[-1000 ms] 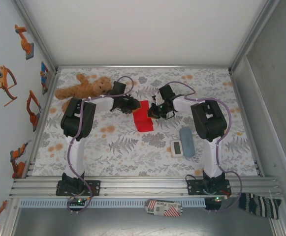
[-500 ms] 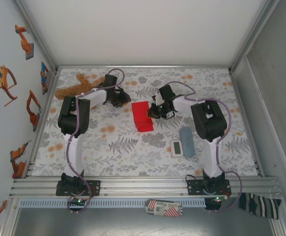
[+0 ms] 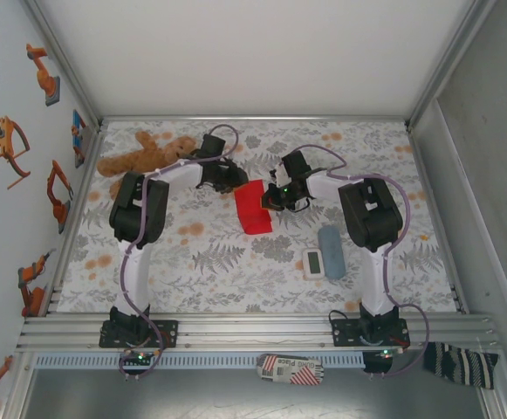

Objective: Fold a paper plane with a square sheet of paper (pick it up from the middle)
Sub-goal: First fold the square sheet of paper in half at the center of the table.

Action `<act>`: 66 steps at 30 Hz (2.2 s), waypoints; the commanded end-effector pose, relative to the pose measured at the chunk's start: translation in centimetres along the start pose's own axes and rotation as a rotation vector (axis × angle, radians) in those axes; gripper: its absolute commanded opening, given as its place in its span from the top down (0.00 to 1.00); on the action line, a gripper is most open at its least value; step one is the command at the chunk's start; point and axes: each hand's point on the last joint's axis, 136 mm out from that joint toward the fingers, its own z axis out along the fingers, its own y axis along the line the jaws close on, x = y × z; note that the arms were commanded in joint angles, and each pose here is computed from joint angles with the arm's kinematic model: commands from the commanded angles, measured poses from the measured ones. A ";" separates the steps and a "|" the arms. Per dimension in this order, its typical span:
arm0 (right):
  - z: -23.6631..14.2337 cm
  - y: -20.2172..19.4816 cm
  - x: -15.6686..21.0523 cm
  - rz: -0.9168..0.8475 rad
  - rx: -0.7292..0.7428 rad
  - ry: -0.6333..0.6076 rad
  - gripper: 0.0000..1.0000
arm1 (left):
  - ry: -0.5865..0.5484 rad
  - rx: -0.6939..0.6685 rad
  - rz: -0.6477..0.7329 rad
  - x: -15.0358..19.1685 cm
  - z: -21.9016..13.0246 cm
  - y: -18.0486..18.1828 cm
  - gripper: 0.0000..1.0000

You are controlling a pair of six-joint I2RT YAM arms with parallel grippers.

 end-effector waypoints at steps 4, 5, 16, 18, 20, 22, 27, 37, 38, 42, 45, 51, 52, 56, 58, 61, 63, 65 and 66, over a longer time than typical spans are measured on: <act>1.8 -8.9 7.7 0.180 0.302 0.207 1.00 | -0.003 -0.074 -0.047 -1.4 0.5 3.0 0.74; 1.9 -9.0 7.9 0.181 0.304 0.210 1.00 | -0.005 -0.101 -0.053 -1.7 0.6 3.9 0.74; 2.1 -9.6 8.7 0.260 0.314 0.198 1.00 | -0.059 -0.117 0.005 -5.3 -3.0 1.7 0.69; 2.2 -9.6 8.7 0.279 0.310 0.190 1.00 | -0.079 -0.067 0.039 -5.3 -4.7 -0.9 0.67; 2.2 -9.7 8.8 0.290 0.309 0.186 1.00 | -0.088 -0.033 0.064 -4.3 -5.9 -2.7 0.67; 2.2 -9.7 8.7 0.297 0.306 0.178 1.00 | -0.078 -0.008 0.071 -2.5 -6.5 -3.7 0.66; 2.3 -9.7 8.6 0.314 0.303 0.163 1.00 | 0.007 0.040 0.027 3.8 -5.8 -4.3 0.70; 2.3 -9.7 8.5 0.316 0.302 0.158 1.00 | 0.150 0.039 -0.054 9.2 -2.8 -3.0 0.80; 2.3 -9.7 8.5 0.316 0.302 0.157 1.00 | 0.158 0.032 -0.062 9.5 -2.6 -2.6 0.80; 2.2 -9.8 8.4 0.320 0.301 0.156 1.00 | 0.190 0.001 -0.081 10.7 -2.1 -1.2 0.80; 2.2 -9.9 8.4 0.319 0.299 0.156 1.00 | 0.203 -0.023 -0.084 11.4 -2.0 -0.3 0.80; 2.3 -10.0 8.4 0.321 0.299 0.157 1.00 | 0.186 -0.008 -0.089 11.2 -1.3 -0.1 0.80; 2.2 -10.0 8.4 0.321 0.299 0.157 1.00 | 0.184 -0.005 -0.093 11.2 -1.2 0.0 0.80; 2.2 -10.0 8.4 0.322 0.298 0.156 1.00 | 0.183 -0.005 -0.100 11.3 -0.9 0.3 0.80; 2.2 -10.1 8.5 0.321 0.299 0.158 1.00 | 0.178 0.000 -0.098 11.1 -1.1 0.2 0.79; 2.2 -10.1 8.5 0.321 0.300 0.157 1.00 | 0.156 0.014 -0.086 10.3 -1.5 -0.1 0.79; 2.3 -10.2 8.5 0.322 0.301 0.159 1.00 | 0.148 0.025 -0.081 9.9 -1.5 -0.3 0.79; 2.3 -10.3 8.5 0.321 0.301 0.158 1.00 | 0.142 0.027 -0.082 9.5 -1.3 -0.2 0.79; 2.3 -10.3 8.5 0.323 0.301 0.158 1.00 | 0.142 0.031 -0.082 9.4 -1.2 -0.2 0.79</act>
